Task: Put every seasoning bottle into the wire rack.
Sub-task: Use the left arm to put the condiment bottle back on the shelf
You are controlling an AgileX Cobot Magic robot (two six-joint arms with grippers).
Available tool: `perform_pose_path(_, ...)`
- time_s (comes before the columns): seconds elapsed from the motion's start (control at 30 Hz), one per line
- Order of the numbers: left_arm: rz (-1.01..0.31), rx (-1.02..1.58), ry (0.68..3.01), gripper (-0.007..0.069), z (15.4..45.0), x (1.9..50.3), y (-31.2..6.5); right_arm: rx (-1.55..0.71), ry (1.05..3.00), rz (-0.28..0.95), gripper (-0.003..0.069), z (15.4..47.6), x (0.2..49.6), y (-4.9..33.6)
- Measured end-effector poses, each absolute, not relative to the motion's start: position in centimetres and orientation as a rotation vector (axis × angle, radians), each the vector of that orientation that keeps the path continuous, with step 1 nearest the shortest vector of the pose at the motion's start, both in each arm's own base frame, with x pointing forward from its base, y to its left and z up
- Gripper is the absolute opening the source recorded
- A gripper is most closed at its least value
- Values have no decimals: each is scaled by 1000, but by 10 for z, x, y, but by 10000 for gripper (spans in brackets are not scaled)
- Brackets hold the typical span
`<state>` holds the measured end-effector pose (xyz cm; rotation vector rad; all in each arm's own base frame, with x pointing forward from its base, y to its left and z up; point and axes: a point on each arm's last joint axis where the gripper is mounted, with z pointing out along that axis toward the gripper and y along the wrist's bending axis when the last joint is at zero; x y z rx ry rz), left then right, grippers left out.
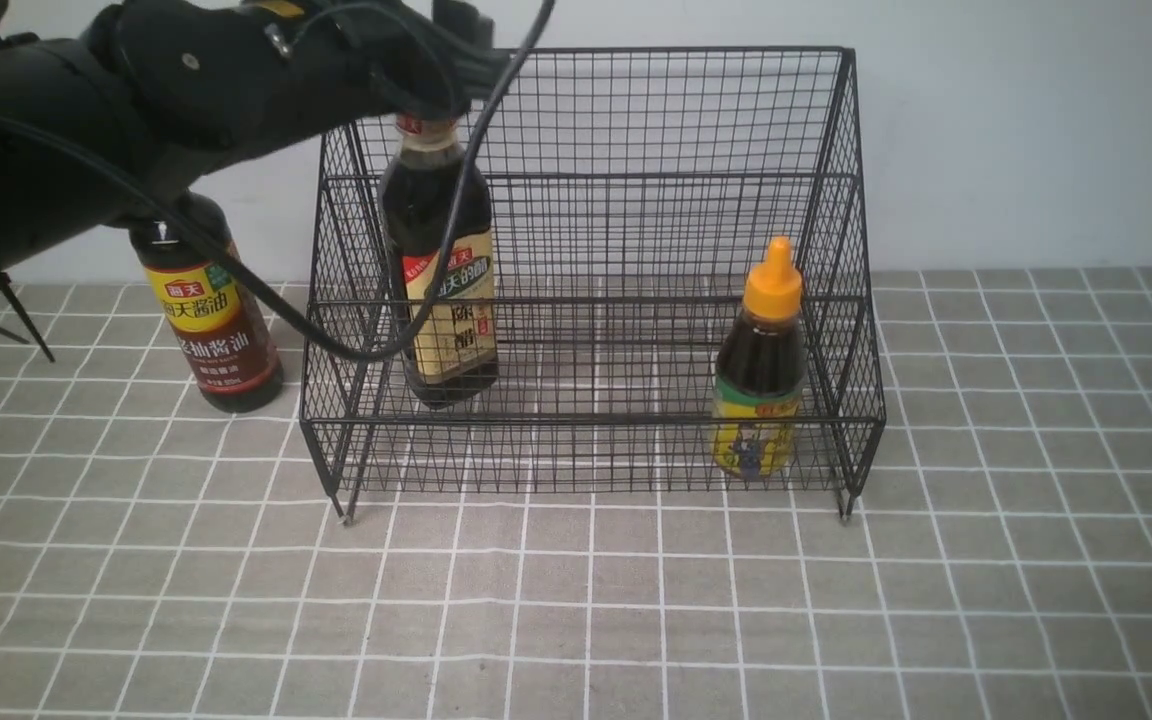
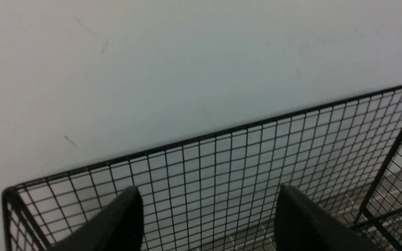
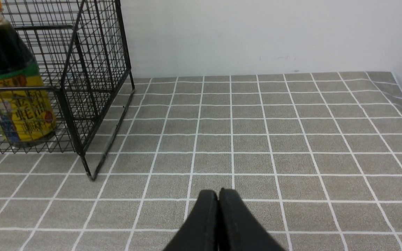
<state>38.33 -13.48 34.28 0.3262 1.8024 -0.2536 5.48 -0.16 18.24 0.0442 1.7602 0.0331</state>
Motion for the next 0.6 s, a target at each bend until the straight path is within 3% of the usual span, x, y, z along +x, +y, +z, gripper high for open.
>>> perform_pose_path(0.23,-251,335,1833,433,331,389,-137,44,1760,33,-13,182,55,-2)
perform_pose_path(0.3,-250,336,1842,375,326,391,-138,44,1760,33,-13,182,55,-2)
perform_pose_path(0.33,-244,344,1846,283,325,392,-138,43,1760,32,-13,182,55,-2)
perform_pose_path(0.6,-210,405,1842,286,324,392,-139,43,1760,32,-13,182,55,-2)
